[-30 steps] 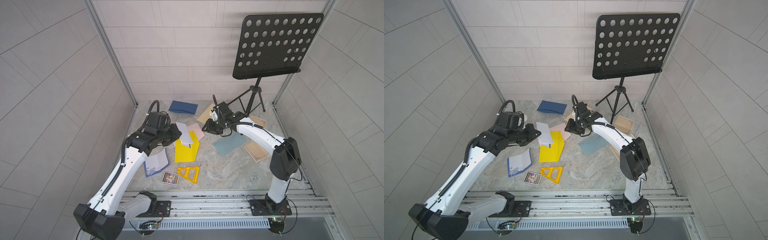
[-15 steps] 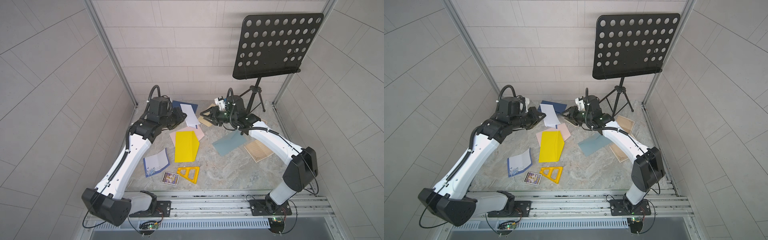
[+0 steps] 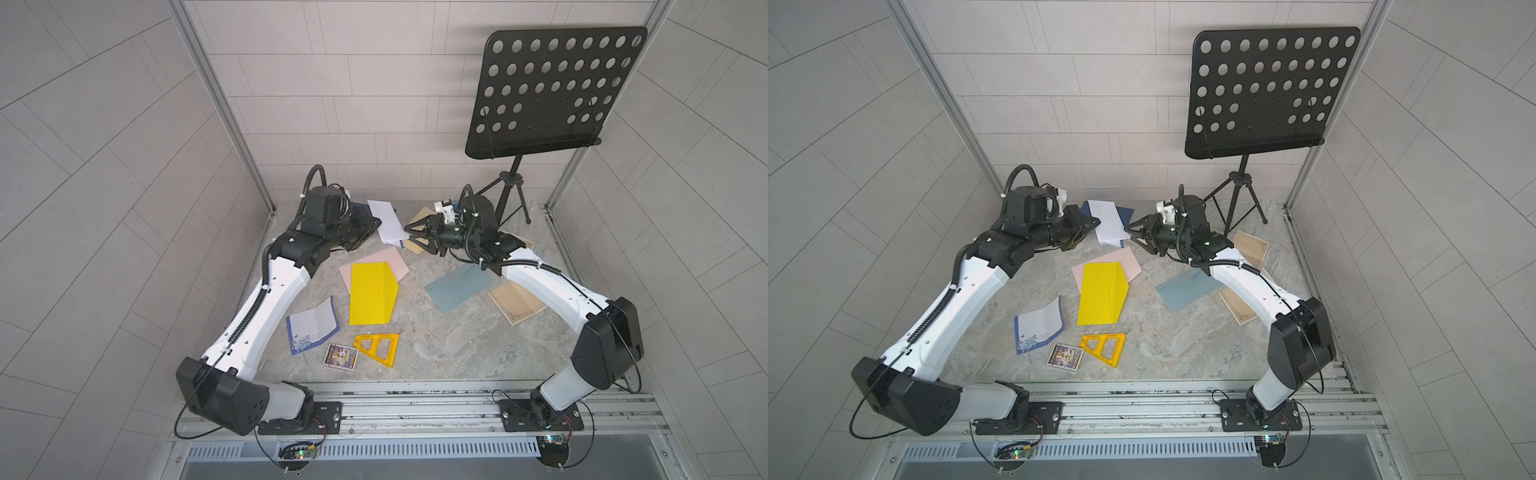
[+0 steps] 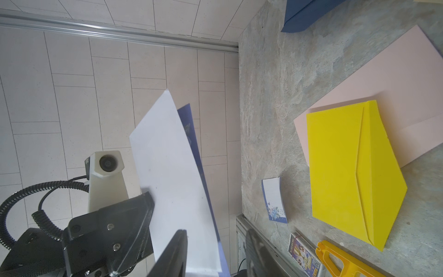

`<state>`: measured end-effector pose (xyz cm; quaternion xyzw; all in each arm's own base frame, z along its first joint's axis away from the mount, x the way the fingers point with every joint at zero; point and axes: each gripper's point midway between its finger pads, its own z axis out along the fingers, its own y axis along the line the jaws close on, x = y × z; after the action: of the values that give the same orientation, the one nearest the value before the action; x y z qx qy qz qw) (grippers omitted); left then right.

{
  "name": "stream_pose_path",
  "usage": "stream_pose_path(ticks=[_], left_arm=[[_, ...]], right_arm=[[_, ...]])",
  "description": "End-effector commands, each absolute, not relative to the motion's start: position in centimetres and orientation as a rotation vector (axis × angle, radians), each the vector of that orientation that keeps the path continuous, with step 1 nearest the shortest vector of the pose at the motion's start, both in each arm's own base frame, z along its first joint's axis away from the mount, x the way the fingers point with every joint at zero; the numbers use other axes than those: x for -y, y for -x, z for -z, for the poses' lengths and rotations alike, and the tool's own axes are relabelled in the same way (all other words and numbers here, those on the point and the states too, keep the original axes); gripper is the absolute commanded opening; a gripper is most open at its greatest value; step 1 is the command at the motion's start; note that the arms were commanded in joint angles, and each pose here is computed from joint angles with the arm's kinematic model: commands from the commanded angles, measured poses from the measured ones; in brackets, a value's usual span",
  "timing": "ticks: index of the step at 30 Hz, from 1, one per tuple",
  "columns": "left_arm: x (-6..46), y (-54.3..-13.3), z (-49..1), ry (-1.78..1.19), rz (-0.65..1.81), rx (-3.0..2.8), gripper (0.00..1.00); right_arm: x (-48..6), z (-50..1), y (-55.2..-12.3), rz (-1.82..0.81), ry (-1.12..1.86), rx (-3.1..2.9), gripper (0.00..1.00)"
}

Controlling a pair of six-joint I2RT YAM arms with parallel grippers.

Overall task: Take the letter paper out of the envelope
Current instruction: Unfold the letter paper.

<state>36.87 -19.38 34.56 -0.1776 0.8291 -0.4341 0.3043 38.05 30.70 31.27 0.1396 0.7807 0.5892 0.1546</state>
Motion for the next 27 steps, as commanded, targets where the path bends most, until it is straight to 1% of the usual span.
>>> stream_pose_path(ticks=[1,6,11,20,27], left_arm=[[19.7,-37.3,-36.3,0.458,1.192,-2.147,0.0],[19.9,-37.4,-36.0,0.456,1.191,-2.155,0.0],[20.3,-37.7,-35.8,0.45,1.204,-2.164,0.0],[21.1,-38.1,-35.6,0.453,1.257,-2.169,0.0],[22.3,-38.5,-35.5,0.447,1.293,-2.173,0.0]], right_arm=[[-30.7,-34.0,-37.9,-1.77,-0.387,-2.157,0.4],[-30.9,-34.5,-38.0,-1.789,-0.386,-2.143,0.3],[-31.0,-34.7,-38.1,-1.828,-0.407,-2.124,0.25],[-31.0,-35.2,-38.3,-1.899,-0.447,-2.074,0.25],[-31.5,-35.8,-38.2,-1.897,-0.437,-2.069,0.25]])
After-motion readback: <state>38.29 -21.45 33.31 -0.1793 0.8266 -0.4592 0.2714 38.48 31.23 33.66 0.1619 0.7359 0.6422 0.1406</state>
